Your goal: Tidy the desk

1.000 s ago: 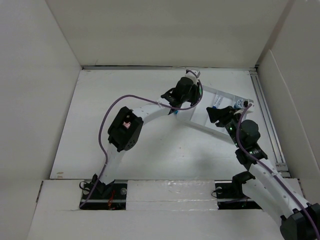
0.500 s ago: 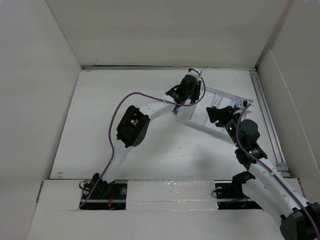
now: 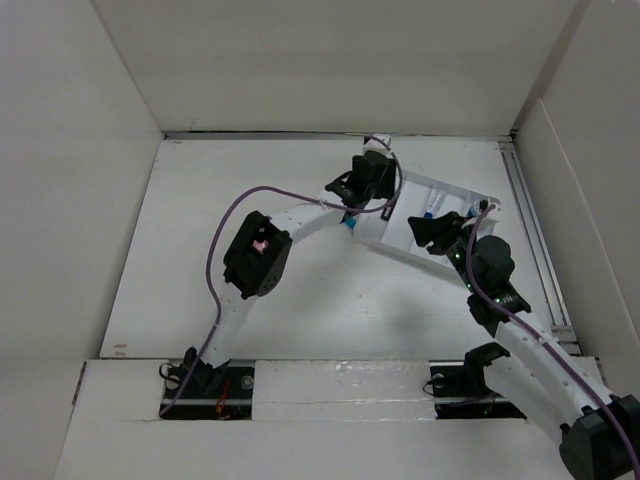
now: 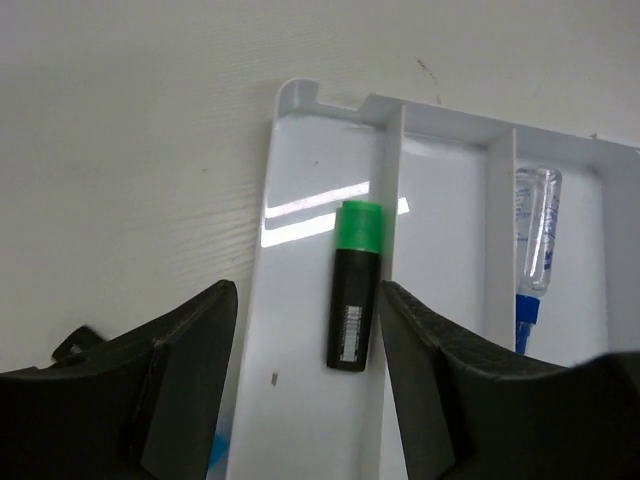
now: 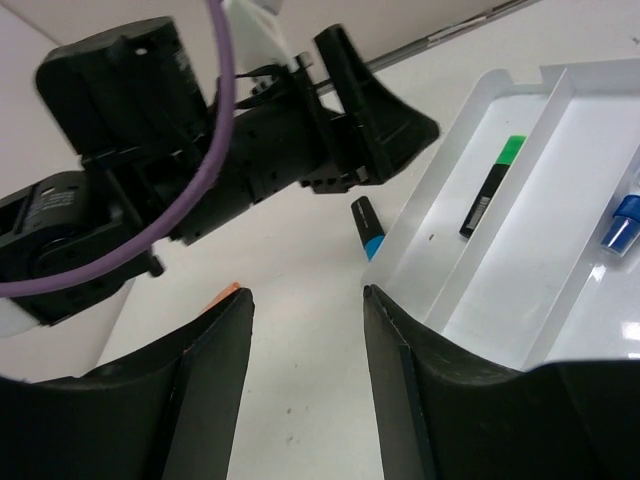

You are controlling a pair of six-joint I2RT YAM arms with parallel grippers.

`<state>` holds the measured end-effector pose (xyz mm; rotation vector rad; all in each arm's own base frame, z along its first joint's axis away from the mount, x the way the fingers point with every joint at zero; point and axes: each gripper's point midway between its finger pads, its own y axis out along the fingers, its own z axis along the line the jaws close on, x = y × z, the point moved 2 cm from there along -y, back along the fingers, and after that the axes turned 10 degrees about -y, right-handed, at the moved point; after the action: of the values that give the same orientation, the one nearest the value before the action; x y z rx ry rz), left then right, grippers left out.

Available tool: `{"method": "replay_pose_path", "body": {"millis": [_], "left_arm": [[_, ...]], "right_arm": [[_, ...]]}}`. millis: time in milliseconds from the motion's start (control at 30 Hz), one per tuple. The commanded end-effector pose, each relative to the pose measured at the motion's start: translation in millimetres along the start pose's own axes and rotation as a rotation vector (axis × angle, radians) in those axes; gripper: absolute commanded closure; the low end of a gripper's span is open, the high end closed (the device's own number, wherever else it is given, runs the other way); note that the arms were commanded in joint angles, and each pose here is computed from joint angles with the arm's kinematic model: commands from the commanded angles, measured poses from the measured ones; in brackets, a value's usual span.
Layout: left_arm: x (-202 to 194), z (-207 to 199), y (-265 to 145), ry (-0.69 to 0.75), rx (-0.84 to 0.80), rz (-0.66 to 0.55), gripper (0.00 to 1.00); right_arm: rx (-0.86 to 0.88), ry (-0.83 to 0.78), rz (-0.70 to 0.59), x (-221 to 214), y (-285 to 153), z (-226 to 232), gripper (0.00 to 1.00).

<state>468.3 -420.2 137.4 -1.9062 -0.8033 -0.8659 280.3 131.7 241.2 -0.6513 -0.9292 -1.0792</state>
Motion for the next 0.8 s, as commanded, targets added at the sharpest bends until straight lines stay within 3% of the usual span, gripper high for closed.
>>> {"method": "replay_pose_path", "body": {"millis": [0,33,67,133,267,767], "left_arm": [[64,4,-49,-0.138,0.073,-0.189,0.47],[48,24,-52,-0.155,0.147,-0.178,0.47],[58,36,-64,-0.265,0.228,-0.249,0.48],[47,68,-72,-0.34,0.326,-0.244,0.48],[16,92,-69,-0.515,0.35,-0.173,0.48],[-18,103,-42,-0.495,0.456,-0.101,0.52]], "right_arm": [[0.037,-0.003,-0.055,14,2,7,0.46],[0.036,-0.003,-0.05,12,2,7,0.46],[0.04,-0.003,-0.051,13,2,8,0.46],[0.049,-0.006,-0.048,13,3,10,0.46],[0.061,-0.002,-0.028,8,6,10,0.46],[0.076,-0.011,-0.017,6,9,14,0.46]]}}
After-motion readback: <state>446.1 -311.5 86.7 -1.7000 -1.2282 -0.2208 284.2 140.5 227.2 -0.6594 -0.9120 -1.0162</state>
